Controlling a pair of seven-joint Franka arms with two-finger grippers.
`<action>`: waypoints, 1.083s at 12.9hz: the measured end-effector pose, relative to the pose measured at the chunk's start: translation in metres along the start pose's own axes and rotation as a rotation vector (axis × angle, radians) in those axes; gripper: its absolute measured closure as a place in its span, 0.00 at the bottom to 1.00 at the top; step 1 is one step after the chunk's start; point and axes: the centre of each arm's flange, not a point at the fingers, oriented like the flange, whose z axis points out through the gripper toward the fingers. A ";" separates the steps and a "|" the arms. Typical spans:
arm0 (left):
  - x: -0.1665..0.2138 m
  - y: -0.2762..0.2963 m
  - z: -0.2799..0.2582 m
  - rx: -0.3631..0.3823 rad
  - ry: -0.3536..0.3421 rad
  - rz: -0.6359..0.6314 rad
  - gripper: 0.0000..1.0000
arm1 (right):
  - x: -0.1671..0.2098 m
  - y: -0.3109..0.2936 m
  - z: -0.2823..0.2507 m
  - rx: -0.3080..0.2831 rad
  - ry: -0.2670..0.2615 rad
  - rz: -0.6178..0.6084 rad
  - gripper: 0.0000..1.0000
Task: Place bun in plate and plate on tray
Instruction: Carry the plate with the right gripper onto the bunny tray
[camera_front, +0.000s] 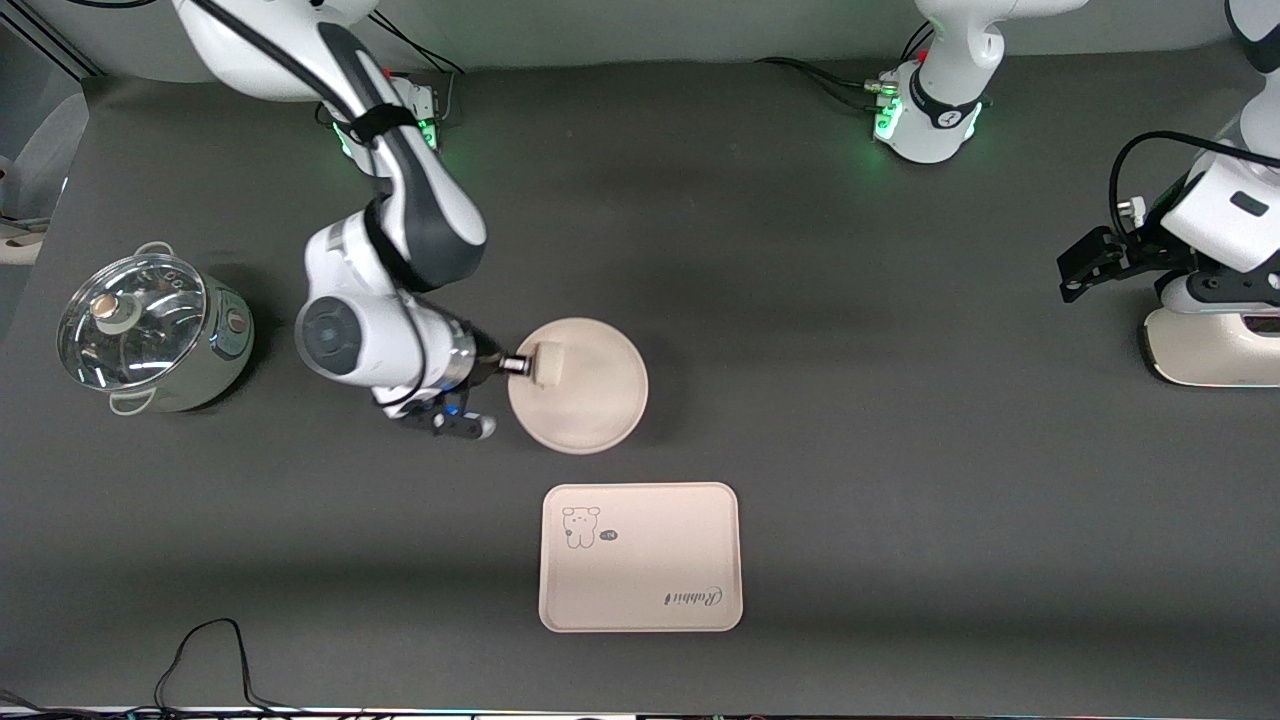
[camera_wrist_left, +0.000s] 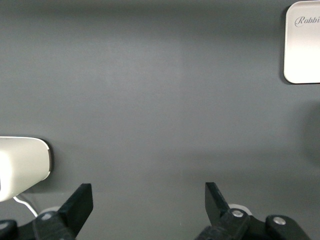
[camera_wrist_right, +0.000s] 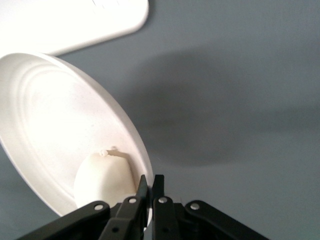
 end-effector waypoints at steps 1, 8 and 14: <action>0.001 -0.001 0.002 0.000 -0.002 -0.002 0.00 | 0.012 -0.008 -0.007 0.033 0.014 0.005 0.95; 0.003 -0.001 0.004 -0.002 -0.003 -0.002 0.00 | 0.108 -0.042 0.063 0.202 0.141 0.084 0.95; 0.003 -0.001 0.004 -0.002 -0.003 -0.002 0.00 | 0.134 -0.052 0.148 0.286 0.202 0.132 0.95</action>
